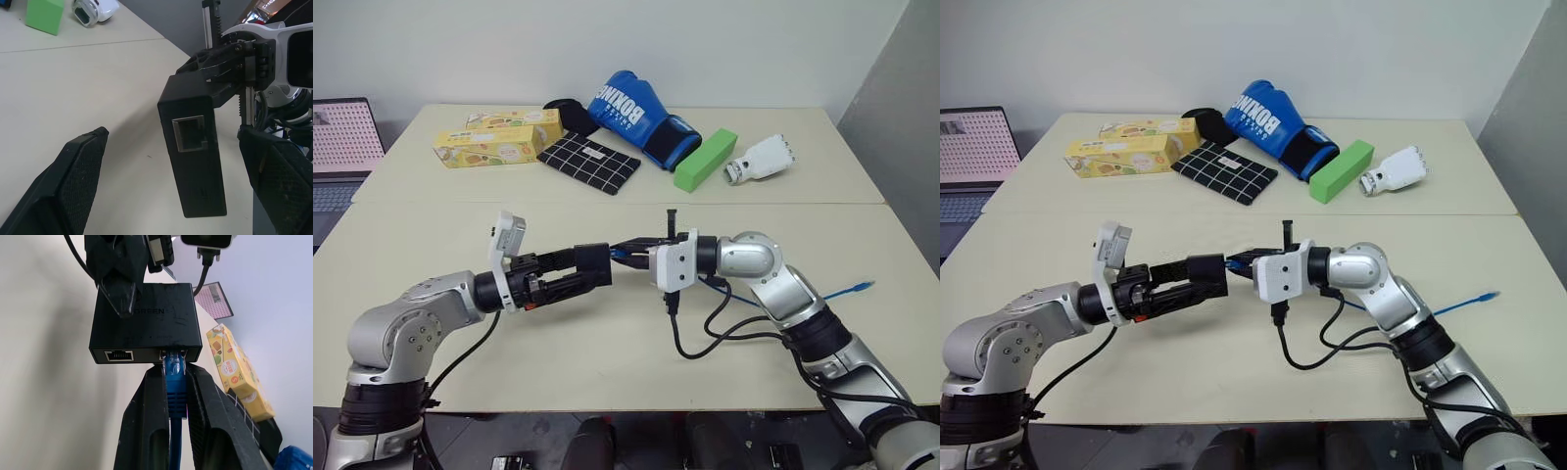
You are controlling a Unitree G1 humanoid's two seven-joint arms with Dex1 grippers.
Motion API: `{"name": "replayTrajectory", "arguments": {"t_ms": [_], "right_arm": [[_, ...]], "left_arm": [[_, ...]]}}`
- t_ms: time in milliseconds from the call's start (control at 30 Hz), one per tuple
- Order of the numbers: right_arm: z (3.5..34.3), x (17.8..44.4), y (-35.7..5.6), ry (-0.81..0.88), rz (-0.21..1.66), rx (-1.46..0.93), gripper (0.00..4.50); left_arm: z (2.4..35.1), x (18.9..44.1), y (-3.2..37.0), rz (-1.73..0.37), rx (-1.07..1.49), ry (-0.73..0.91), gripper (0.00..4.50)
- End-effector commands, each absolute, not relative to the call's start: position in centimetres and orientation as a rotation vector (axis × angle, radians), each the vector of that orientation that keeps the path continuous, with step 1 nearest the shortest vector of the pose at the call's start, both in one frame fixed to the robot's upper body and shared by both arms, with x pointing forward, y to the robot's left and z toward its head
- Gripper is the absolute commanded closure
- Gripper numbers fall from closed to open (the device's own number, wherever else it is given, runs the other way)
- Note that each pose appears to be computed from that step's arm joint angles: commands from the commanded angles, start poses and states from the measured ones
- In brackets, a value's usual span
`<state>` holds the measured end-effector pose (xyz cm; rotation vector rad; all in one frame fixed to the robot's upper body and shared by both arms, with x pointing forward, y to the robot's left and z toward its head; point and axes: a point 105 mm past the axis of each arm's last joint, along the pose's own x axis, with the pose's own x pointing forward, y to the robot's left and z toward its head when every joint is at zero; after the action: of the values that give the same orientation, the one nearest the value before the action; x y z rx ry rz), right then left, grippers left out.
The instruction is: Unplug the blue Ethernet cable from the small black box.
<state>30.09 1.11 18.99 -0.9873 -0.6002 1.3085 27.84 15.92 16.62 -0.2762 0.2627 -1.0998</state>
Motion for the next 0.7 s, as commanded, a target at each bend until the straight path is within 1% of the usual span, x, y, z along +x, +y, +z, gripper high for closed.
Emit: {"name": "replayTrajectory", "arguments": {"t_ms": [33, 67, 167, 200, 267, 333, 367, 467, 500, 633, 700], "right_arm": [[20.4, 29.8, 1.4, -0.676, 1.292, -1.009, 4.30], [20.4, 29.8, 1.4, -0.682, 1.287, -1.013, 4.30], [20.5, 29.8, 1.4, -0.697, 1.276, -1.023, 4.30], [20.6, 29.8, 1.4, -0.702, 1.274, -1.026, 4.30], [20.6, 29.8, 1.4, -0.716, 1.270, -1.036, 4.30], [20.6, 29.6, 1.5, -0.739, 1.265, -1.050, 4.30], [20.6, 29.5, 1.6, -0.750, 1.265, -1.056, 4.30], [20.6, 29.2, 1.7, -0.790, 1.265, -1.080, 4.30], [20.5, 29.1, 1.8, -0.801, 1.266, -1.100, 4.30], [20.2, 28.8, 1.7, -0.852, 1.270, -1.150, 4.30], [20.0, 28.6, 1.6, -0.853, 1.288, -1.160, 3.60]], "left_arm": [[17.6, 27.4, 15.6, -1.135, -0.300, 0.229, 0.70], [17.6, 27.4, 15.6, -1.136, -0.311, 0.228, 0.90], [17.7, 27.3, 15.7, -1.136, -0.328, 0.230, 1.68], [17.7, 27.3, 15.8, -1.135, -0.334, 0.231, 1.83], [17.7, 27.2, 15.9, -1.138, -0.344, 0.235, 2.33], [17.7, 27.1, 15.9, -1.142, -0.350, 0.242, 2.66], [17.6, 27.1, 15.9, -1.143, -0.352, 0.245, 2.95], [17.5, 27.0, 16.0, -1.145, -0.358, 0.256, 3.56], [17.4, 27.0, 16.0, -1.145, -0.360, 0.259, 3.69], [17.3, 26.9, 15.9, -1.152, -0.364, 0.266, 3.69], [17.2, 26.8, 15.8, -1.160, -0.361, 0.270, 3.70]]}}
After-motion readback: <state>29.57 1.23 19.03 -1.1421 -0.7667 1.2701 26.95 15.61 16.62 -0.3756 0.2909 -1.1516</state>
